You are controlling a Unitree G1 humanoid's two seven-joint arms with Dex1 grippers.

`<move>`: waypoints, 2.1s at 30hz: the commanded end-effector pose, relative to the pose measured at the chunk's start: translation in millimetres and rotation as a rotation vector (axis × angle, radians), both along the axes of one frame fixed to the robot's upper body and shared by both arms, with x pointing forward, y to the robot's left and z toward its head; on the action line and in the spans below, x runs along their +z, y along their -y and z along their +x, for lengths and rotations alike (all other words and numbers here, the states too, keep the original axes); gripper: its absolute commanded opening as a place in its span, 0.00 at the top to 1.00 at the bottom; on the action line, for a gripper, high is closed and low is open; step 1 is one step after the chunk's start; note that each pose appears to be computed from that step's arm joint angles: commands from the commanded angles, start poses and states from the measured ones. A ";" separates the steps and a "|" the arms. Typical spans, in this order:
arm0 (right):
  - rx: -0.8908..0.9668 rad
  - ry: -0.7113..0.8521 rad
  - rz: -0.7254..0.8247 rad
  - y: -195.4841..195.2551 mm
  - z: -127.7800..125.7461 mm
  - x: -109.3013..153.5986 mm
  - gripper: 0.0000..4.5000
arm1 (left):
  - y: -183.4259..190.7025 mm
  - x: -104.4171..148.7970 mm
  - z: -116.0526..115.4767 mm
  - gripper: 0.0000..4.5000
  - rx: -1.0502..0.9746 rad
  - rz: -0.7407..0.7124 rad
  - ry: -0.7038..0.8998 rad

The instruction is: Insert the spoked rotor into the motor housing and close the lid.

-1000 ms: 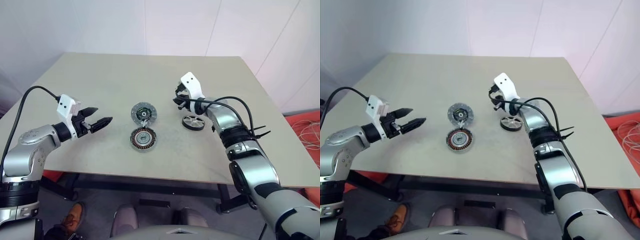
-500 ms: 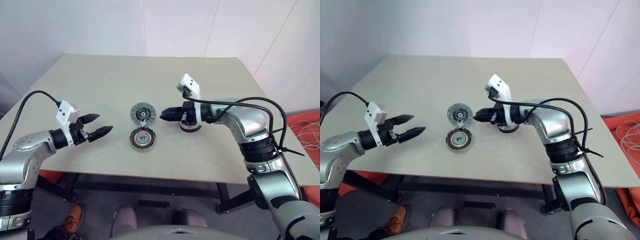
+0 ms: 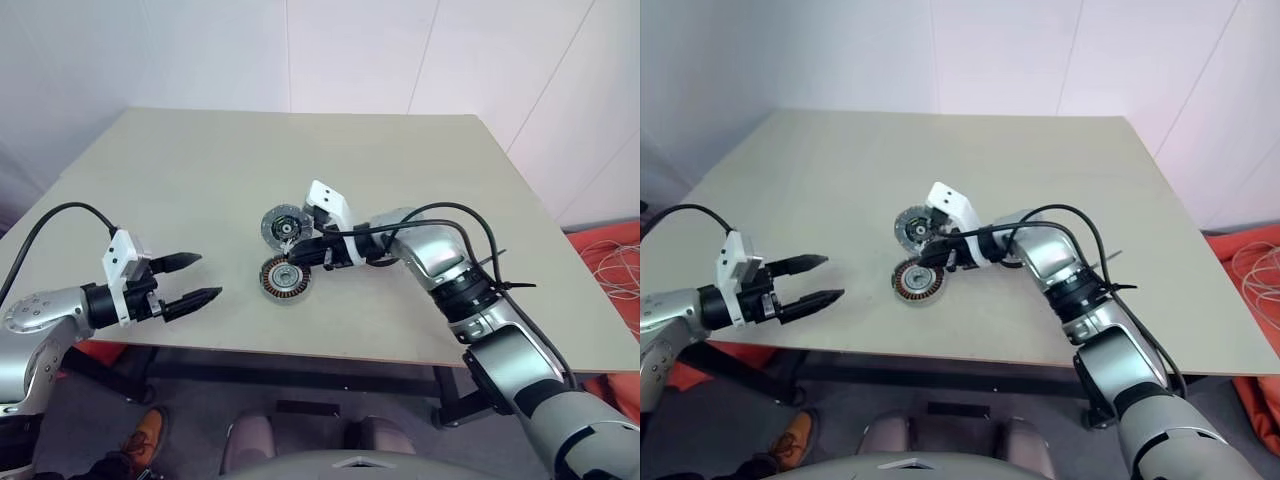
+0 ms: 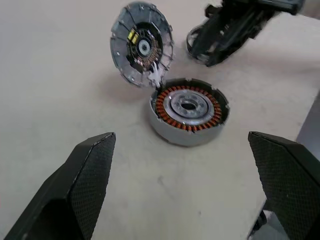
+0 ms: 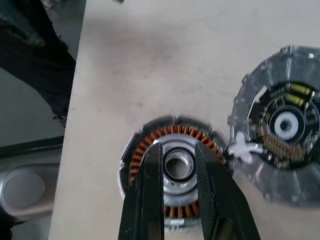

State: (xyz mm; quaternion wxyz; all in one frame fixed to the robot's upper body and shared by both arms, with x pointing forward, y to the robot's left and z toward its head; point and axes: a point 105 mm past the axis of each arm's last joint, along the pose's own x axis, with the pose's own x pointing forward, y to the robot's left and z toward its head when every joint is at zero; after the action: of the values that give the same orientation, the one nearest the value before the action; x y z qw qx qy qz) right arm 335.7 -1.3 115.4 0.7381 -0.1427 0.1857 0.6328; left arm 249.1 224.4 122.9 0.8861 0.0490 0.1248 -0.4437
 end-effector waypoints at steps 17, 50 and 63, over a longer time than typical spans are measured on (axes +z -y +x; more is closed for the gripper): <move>0.017 -0.018 0.010 -15.1 5.3 -24.6 0.87 | 4.6 6.9 -4.7 0.00 -0.007 -0.007 0.058; 0.000 -0.009 0.046 -18.2 11.5 -13.6 0.01 | 1.5 11.0 2.1 0.00 0.001 0.009 0.079; 0.027 -0.007 0.110 -28.5 7.3 17.0 0.20 | 3.4 12.1 5.8 0.00 -0.006 0.009 0.086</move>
State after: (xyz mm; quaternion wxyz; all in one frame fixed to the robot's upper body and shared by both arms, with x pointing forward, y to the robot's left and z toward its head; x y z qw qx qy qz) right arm 344.1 21.5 109.7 0.7391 -0.0998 0.1875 0.6392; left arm 252.6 221.2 127.2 0.8899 0.0568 0.1033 -0.4406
